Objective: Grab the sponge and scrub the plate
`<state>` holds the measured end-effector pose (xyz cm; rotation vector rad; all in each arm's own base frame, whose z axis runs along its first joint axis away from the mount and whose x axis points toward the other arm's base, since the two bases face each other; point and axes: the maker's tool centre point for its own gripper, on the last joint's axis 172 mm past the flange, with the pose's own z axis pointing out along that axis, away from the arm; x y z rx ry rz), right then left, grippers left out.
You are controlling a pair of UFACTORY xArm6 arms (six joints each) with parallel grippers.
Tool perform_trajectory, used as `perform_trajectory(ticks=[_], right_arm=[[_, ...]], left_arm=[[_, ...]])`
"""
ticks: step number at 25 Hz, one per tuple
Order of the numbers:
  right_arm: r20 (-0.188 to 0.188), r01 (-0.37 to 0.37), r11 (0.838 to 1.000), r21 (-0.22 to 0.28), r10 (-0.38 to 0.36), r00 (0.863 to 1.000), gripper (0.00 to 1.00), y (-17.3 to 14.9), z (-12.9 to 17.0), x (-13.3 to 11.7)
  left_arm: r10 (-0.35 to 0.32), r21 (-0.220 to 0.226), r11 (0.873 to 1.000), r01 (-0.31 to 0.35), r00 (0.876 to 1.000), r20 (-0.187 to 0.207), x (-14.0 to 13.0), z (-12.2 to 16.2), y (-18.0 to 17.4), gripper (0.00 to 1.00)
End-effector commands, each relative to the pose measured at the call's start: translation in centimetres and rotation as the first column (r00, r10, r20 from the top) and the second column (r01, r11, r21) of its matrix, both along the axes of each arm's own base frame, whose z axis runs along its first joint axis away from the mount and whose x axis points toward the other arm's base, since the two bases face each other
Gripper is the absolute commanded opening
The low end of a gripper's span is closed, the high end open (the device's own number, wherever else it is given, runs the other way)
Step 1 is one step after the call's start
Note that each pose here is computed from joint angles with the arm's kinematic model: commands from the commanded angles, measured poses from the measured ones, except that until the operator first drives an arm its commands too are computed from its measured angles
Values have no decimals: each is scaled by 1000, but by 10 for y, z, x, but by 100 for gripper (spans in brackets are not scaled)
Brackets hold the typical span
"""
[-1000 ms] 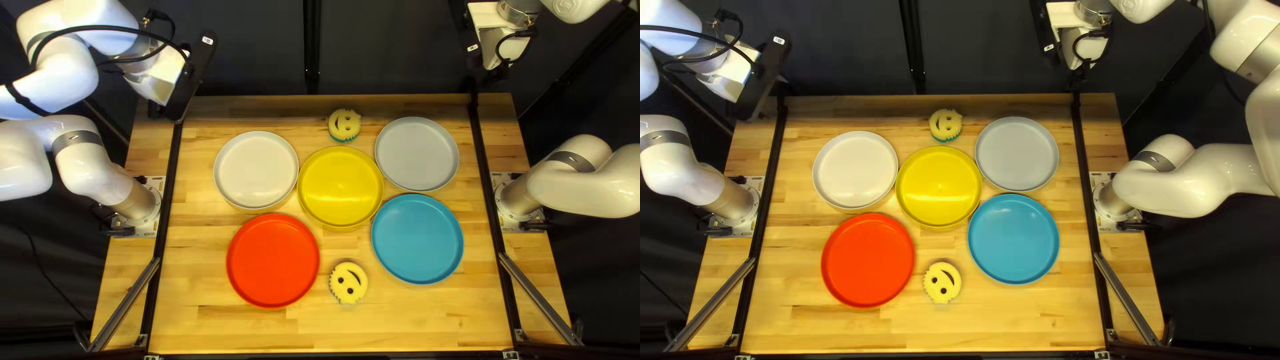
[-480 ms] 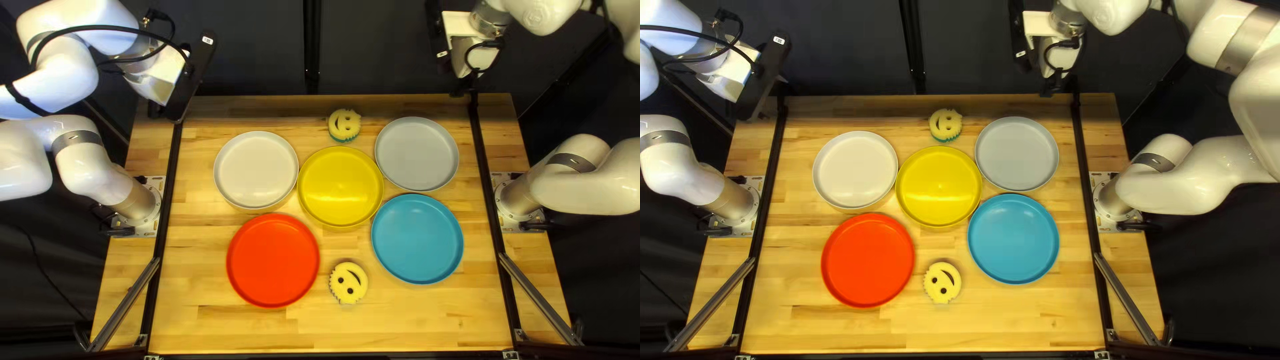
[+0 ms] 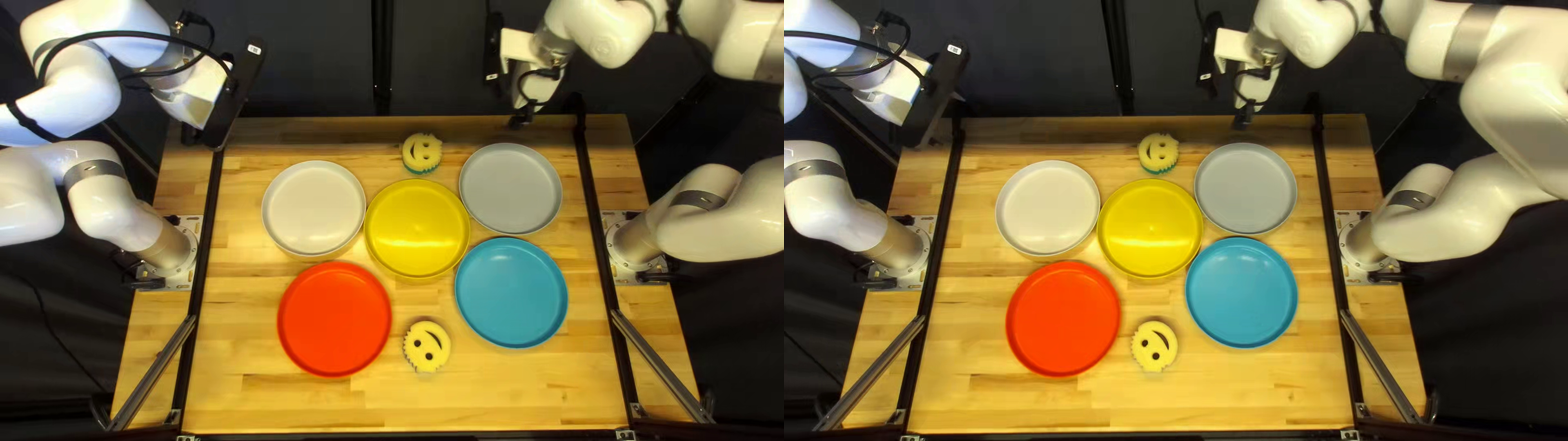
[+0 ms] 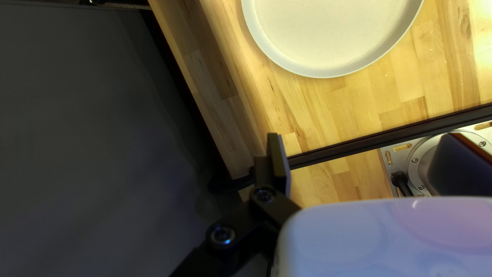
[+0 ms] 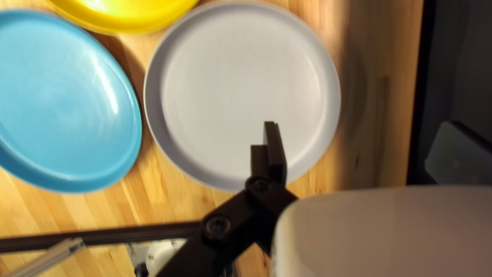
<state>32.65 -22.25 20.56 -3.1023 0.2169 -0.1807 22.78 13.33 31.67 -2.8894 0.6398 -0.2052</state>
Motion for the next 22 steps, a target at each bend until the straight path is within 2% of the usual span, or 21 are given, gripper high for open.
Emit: perform_trajectory(ticks=[1,6,12,17,22], right_arm=[[0,0,1000,0,0,1000,100,0,0,0],[-12,-4,1000,-5,4,1000,100,-7,-21,23],[25,54,998,25,-55,998,100,-28,-50,49],[44,105,993,53,-107,993,100,-45,-73,57],[22,143,987,69,-145,989,100,-55,-101,72]], left_arm=[[0,0,1000,0,1000,0,0,0,0,100],[0,0,1000,0,1000,0,0,0,0,100],[0,0,1000,0,1000,0,0,0,0,100],[0,0,1000,0,1000,0,0,0,0,100],[0,0,1000,0,1000,0,0,0,0,100]])
